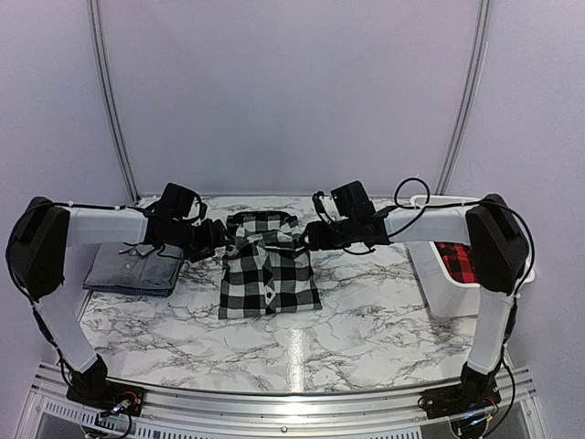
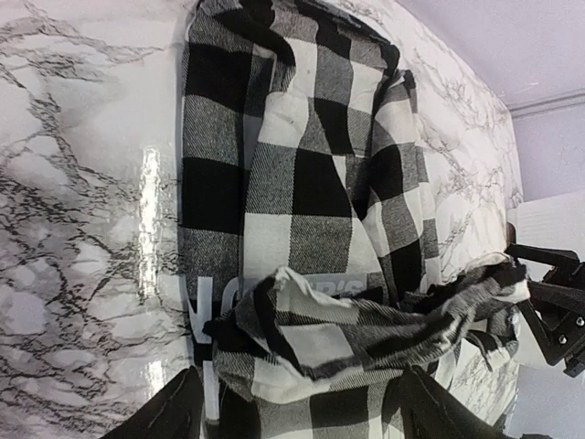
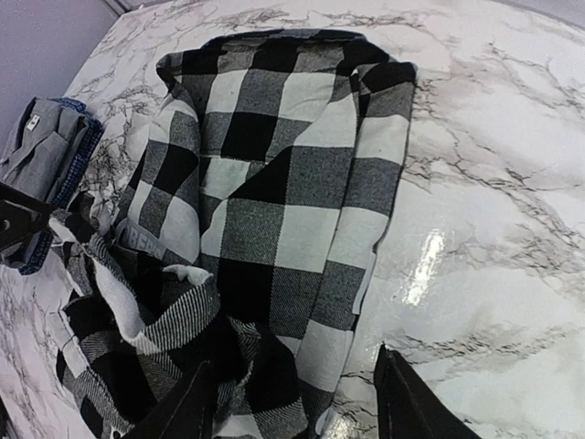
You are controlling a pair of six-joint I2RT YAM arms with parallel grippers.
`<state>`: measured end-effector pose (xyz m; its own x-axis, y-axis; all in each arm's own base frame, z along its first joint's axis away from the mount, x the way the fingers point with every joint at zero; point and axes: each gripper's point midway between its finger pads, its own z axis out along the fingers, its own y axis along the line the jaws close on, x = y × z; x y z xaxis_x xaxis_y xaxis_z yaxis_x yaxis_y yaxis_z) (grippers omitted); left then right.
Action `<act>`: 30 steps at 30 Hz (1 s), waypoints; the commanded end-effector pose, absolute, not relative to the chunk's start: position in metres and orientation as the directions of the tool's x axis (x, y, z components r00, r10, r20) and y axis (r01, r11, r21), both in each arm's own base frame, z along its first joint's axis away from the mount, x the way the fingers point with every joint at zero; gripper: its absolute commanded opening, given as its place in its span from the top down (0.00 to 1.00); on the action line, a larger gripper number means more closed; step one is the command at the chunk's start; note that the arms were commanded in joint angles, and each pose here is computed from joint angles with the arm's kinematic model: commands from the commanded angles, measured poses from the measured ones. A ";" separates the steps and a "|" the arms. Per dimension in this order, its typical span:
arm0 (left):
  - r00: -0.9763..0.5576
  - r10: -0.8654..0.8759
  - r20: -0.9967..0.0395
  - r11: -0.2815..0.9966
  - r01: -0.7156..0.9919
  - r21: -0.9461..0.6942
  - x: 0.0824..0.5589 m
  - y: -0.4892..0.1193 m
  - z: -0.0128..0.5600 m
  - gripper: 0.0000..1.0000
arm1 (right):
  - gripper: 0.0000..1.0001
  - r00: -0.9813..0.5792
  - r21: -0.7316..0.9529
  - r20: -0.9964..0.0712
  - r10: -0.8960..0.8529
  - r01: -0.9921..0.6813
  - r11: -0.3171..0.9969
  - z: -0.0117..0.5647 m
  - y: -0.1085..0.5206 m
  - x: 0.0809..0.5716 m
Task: Fold and stack the long sleeve shirts
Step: Adjust the 2/3-rectangle-folded shirt at the center of the board, then smooth out the 2/3-rectangle-folded shirt at the center of the board.
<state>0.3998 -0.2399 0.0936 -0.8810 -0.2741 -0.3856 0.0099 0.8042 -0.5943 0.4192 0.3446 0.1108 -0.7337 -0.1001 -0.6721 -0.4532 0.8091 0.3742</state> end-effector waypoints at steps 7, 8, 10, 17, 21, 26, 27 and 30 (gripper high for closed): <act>-0.841 -0.266 -0.471 0.813 0.067 -0.578 0.359 -0.220 0.132 0.36 | 0.51 -0.608 0.230 -0.783 -0.133 -0.480 0.846 0.170 0.335 0.372; -0.850 -0.254 -0.462 0.809 0.076 -0.583 0.354 -0.224 0.130 0.42 | 0.56 -0.610 0.240 -0.778 -0.151 -0.511 0.826 0.168 0.344 0.362; -0.870 -0.217 -0.443 0.802 0.100 -0.589 0.343 -0.237 0.124 0.53 | 0.70 -0.626 0.284 -0.755 -0.194 -0.579 0.764 0.158 0.366 0.340; -0.909 -0.136 -0.395 0.790 0.141 -0.596 0.336 -0.275 0.104 0.85 | 1.00 -0.668 0.302 -0.672 -0.319 -0.641 0.706 0.104 0.403 0.322; -0.908 -0.120 -0.401 0.804 0.148 -0.577 0.358 -0.285 0.092 0.91 | 1.00 -0.679 0.289 -0.672 -0.297 -0.610 0.738 0.097 0.403 0.360; -0.903 -0.153 -0.400 0.828 0.104 -0.551 0.402 -0.281 0.072 0.92 | 0.94 -0.690 0.278 -0.672 -0.268 -0.571 0.773 0.090 0.402 0.408; -0.902 -0.171 -0.397 0.834 0.082 -0.546 0.411 -0.277 0.066 0.92 | 0.92 -0.694 0.284 -0.671 -0.261 -0.566 0.774 0.090 0.403 0.415; -0.906 -0.200 -0.374 0.855 0.025 -0.518 0.431 -0.263 0.042 0.92 | 0.81 -0.715 0.297 -0.655 -0.245 -0.541 0.787 0.077 0.397 0.424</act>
<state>0.4034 -0.2827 0.0647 -0.9109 -0.1670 -0.3774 0.0805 0.8250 -0.5594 0.4088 0.4003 0.0814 -0.7055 -0.2604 -0.6592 -0.5578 0.7778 0.2897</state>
